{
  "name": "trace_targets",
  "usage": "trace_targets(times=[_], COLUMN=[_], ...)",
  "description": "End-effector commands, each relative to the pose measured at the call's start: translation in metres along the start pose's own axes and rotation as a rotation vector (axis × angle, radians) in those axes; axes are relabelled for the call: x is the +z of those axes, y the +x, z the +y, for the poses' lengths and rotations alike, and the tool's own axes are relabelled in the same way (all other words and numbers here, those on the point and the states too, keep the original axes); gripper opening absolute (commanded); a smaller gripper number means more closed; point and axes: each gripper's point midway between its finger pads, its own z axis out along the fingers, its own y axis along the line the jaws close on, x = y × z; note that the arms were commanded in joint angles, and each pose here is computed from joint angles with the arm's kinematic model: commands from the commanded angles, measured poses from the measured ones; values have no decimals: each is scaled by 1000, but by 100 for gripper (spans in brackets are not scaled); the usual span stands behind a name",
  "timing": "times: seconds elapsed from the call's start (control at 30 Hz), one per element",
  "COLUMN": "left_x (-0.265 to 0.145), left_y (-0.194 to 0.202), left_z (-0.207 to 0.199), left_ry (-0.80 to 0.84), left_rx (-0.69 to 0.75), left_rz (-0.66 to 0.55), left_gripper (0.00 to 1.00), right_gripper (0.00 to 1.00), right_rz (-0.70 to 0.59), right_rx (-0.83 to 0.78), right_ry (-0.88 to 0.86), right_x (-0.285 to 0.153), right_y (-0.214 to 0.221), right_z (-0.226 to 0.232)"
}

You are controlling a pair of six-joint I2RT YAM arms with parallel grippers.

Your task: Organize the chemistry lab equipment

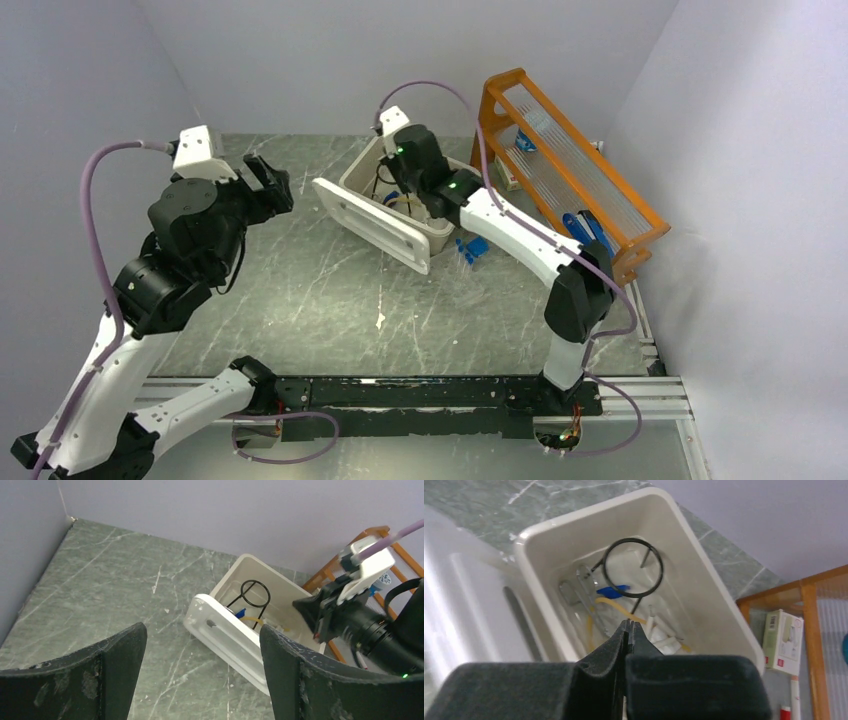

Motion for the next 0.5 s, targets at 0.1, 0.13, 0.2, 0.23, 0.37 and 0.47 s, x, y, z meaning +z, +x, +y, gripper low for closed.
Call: trace_targets(times=[0.1,0.13,0.2,0.23,0.37,0.47], left_x=[13,16,22,26,52,67], left_y=[30,39,61,76,184,273], left_z=[-1,0,-1,-1,-7,-10], left_ry=[-16,-22,-26,-33,-34,-40], left_rx=[-7,-8,-13,-24,-122,-202], left_rz=[67,84,132,163,360,544], left_gripper=[88,88,88,89,92,94], right_gripper=[0,1,6,8,14,14], right_rz=[-29,-26,-16,-8,13,25], right_rx=[-8,-2,18,30,87,119], right_ry=[-187,-201,-229,-234,-255,-262], right_x=[-10,-11,-12,-12,-9,-7], right_y=[4,5,8,11,18,23], right_z=[21,24,30,32,40,44])
